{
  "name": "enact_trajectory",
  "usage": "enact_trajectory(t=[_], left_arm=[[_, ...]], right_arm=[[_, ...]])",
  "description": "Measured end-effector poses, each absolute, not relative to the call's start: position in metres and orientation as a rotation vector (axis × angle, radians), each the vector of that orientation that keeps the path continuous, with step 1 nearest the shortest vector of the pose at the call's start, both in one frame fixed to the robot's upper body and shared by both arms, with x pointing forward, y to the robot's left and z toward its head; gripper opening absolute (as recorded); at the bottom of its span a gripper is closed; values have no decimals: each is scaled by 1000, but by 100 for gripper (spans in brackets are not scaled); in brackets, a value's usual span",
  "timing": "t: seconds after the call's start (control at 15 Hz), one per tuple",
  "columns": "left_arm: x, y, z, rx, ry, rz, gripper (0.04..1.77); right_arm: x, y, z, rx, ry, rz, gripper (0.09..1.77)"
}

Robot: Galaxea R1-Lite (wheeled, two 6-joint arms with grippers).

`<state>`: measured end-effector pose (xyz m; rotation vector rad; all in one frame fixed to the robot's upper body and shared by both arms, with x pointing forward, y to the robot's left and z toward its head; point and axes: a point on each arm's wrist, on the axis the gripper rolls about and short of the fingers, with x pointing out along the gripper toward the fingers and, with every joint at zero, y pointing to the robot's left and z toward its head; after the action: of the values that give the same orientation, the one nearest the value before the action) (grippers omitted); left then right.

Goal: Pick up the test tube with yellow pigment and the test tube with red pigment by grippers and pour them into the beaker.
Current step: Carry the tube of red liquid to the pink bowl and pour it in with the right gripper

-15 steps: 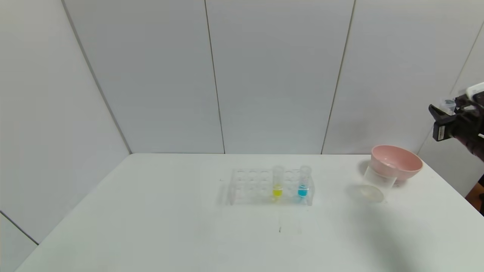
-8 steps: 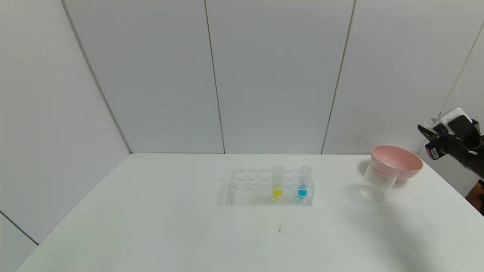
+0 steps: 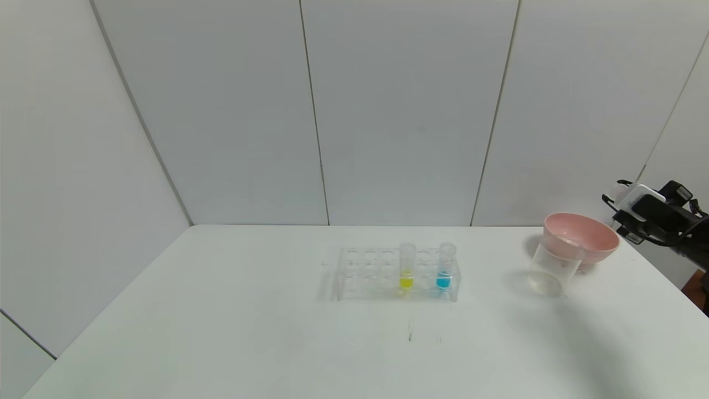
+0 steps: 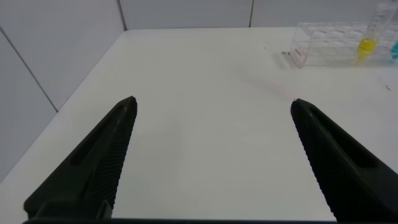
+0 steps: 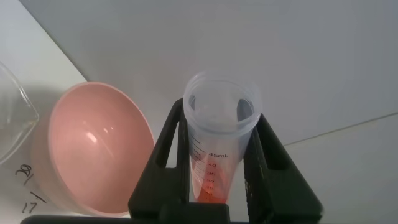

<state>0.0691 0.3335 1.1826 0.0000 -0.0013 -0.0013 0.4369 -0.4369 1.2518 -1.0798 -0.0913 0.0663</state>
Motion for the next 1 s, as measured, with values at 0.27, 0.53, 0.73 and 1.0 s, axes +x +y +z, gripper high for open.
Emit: enact_trajectory(t=[0.27, 0.53, 0.73, 1.0], left_arm=[[69, 333, 1183, 0, -1, -2, 176], [69, 333, 1183, 0, -1, -2, 176], [69, 333, 1183, 0, -1, -2, 176], [69, 333, 1183, 0, -1, -1, 176]], right_arm=[[439, -434, 1246, -1183, -87, 79, 56], [436, -427, 1236, -1263, -70, 119, 56], [434, -425, 1228, -1341, -51, 137, 56], [438, -421, 1227, -1398, -58, 139, 56]])
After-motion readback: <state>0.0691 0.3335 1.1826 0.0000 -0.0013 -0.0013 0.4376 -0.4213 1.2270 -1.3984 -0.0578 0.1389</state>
